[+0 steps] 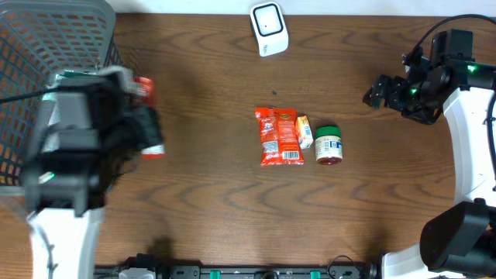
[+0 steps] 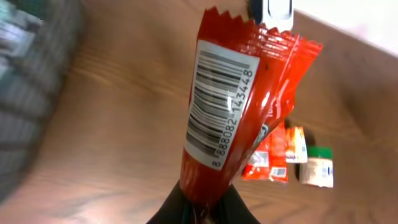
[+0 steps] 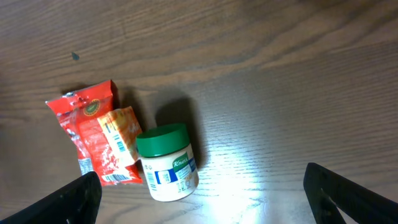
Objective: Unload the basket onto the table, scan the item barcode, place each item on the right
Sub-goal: 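Carry the red stick packet to the table left of the red packet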
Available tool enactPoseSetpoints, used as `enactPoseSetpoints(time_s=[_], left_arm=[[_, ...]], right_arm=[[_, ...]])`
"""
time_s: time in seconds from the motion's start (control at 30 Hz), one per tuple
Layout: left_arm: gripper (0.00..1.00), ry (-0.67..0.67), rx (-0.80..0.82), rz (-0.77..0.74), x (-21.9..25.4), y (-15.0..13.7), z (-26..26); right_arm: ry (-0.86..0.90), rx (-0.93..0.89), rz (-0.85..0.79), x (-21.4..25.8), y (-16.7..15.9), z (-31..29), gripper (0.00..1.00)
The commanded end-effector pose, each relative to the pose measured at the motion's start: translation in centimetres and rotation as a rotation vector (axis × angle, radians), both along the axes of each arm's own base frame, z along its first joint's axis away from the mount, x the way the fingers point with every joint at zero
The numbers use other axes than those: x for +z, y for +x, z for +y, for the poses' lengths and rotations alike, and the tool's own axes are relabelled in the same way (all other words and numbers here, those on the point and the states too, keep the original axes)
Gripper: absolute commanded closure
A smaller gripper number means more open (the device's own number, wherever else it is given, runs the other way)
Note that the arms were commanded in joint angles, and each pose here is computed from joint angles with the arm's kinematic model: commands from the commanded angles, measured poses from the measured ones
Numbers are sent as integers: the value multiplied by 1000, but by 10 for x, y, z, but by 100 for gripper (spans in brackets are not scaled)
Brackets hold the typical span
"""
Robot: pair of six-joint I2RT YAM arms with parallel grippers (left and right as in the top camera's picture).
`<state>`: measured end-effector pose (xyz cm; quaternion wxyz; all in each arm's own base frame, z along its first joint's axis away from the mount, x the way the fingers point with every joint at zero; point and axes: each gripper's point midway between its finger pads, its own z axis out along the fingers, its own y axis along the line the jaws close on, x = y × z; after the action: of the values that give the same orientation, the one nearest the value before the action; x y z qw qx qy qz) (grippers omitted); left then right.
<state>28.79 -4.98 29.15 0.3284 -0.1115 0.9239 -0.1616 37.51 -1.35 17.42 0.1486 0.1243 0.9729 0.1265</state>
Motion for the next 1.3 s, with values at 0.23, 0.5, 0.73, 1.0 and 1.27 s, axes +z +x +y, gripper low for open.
enactPoseSetpoints(time_s=[0.23, 0.5, 0.73, 1.0, 1.27], left_arm=[[93, -86, -161, 266, -171, 28, -123], [93, -81, -173, 358, -255, 49, -164], [41, -82, -166, 366, -273, 56, -167], [26, -36, -233, 308, -235, 77, -160], [92, 39, -238, 323, -247, 69, -154]], right_arm=[[5, -6, -9, 3, -1, -3, 1], [5, -6, -9, 3, -1, -3, 1], [5, -6, -9, 3, -1, -3, 1], [5, -6, -9, 3, -1, -3, 1], [5, -6, -9, 3, -1, -3, 1]])
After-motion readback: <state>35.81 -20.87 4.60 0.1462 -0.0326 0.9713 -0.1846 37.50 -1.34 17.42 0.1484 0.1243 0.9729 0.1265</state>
